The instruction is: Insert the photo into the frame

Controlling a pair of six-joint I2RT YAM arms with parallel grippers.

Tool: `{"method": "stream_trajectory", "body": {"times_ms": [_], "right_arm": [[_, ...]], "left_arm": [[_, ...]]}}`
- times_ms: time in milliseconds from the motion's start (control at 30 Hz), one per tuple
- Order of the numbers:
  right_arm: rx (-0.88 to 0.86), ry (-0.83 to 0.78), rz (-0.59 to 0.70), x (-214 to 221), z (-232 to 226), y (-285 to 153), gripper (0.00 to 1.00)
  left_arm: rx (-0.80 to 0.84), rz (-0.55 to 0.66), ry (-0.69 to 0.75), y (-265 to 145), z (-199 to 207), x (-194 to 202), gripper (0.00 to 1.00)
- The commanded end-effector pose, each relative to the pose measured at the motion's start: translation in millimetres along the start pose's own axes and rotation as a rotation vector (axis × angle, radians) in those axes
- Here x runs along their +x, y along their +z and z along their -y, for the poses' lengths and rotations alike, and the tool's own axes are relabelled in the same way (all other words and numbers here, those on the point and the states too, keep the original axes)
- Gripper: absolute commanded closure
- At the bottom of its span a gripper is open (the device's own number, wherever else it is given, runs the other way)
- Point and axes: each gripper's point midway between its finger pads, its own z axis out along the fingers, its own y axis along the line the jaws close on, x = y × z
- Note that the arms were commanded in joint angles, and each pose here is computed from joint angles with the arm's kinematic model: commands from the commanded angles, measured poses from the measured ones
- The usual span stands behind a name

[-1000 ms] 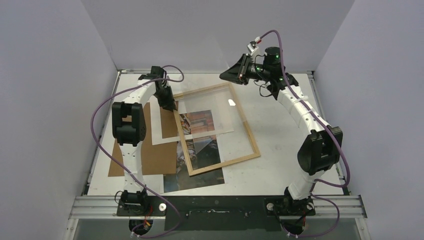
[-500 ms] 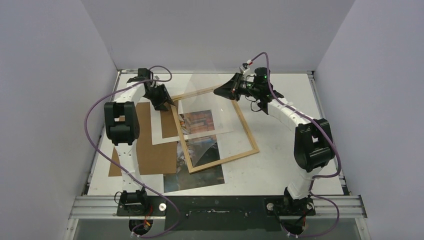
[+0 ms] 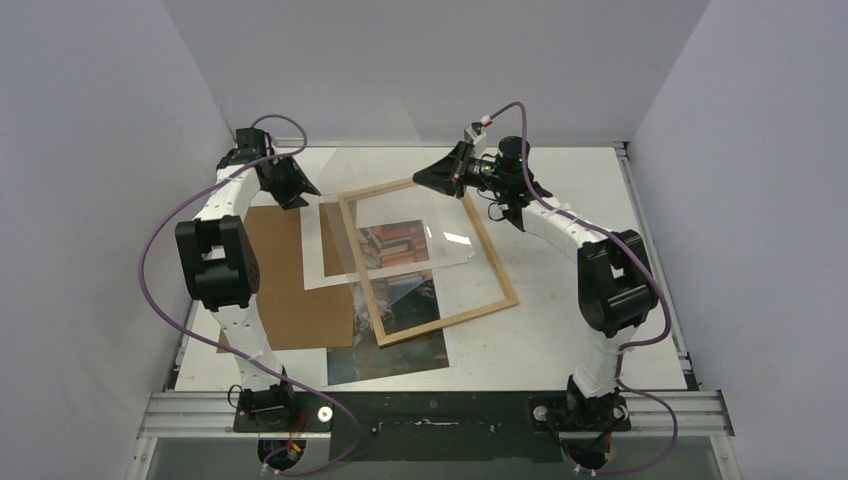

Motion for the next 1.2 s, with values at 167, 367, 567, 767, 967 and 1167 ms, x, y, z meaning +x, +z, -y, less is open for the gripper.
{"method": "stream_trajectory", "body": {"times_ms": [167, 367, 567, 767, 967, 1167], "right_arm": [[0.248, -0.108, 0.0, -7.4, 79.5, -6.3, 1.0], [0.367, -0.089, 0.042, -25.4, 139.2, -41.9, 1.0], [0.429, -0.095, 0.017, -25.9, 173.5, -60.7, 1.0], [0.399, -0.109, 0.007, -26.9, 184.4, -60.6, 1.0], [0.374, -0.126, -0.017, -26.1, 190.6, -58.2, 1.0], [0.422, -0.155, -0.087, -18.3, 199.9, -70.8, 1.0]], "left_arm": [[-0.036, 0.033, -0.026, 3.7, -12.1, -0.8, 0.59], [-0.016, 0.009, -0.041, 16.1, -17.4, 11.0, 0.57], [0.034, -0.032, -0.026, 30.1, -12.3, 23.2, 0.51], [0.068, -0.064, -0.004, 43.0, -4.7, 32.3, 0.46], [0.079, -0.093, 0.0, 53.2, -1.3, 39.5, 0.45], [0.09, -0.098, 0.006, 62.1, 1.2, 39.7, 0.5]]}}
